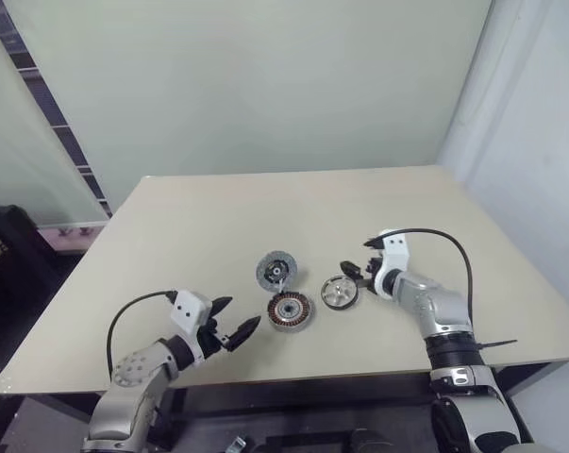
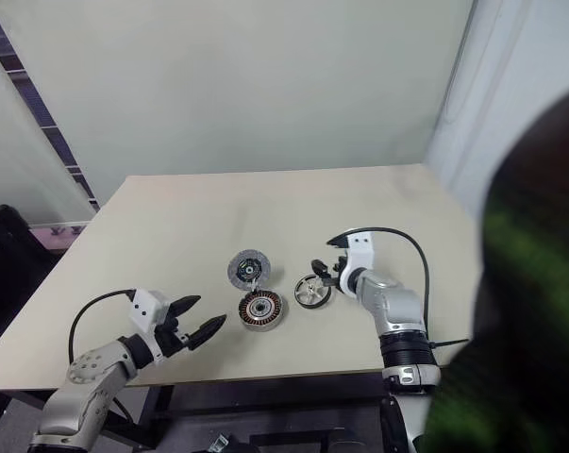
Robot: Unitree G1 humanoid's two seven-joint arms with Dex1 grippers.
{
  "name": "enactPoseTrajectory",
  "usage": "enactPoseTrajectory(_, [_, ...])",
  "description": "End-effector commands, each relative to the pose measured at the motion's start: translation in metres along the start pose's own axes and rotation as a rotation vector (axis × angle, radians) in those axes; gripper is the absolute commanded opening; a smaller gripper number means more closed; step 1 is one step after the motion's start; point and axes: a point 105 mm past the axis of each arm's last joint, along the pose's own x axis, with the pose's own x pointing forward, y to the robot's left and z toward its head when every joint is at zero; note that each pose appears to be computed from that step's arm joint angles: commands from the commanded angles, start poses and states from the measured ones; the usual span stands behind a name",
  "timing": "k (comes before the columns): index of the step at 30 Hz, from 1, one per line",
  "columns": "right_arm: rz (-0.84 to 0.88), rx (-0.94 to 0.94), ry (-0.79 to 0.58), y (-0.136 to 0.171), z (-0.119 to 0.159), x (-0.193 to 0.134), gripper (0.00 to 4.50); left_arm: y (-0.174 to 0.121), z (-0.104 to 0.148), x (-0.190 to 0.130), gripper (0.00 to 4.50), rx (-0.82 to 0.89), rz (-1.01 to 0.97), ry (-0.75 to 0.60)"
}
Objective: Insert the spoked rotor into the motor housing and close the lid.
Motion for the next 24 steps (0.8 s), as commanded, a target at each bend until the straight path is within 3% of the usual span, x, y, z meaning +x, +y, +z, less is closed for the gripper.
enactPoseTrajectory(1, [0.028,0.132,0.011,0.005,0.008,0.0,4.48,-0.001,0.012,0.005,4.5,0.034,-0.02,-0.042])
enactPoseTrajectory(8, [0.066,0.329,0.084,0.008,-0.011,0.003,4.48,-0.002,0.013,0.006,4.5,0.037,-0.025,-0.044])
enactPoseTrajectory(17, [0.085,0.404,0.128,0.013,-0.023,0.005,4.48,-0.002,0.012,0.004,4.5,0.035,-0.021,-0.04])
enactPoseTrajectory(20, [0.083,0.415,0.13,0.013,-0.024,0.005,3.92,-0.002,0.011,0.004,4.5,0.035,-0.021,-0.04])
enactPoseTrajectory(24, [0.078,0.431,0.141,0.012,-0.026,0.004,2.56,-0.002,0.011,0.004,4.5,0.034,-0.021,-0.039])
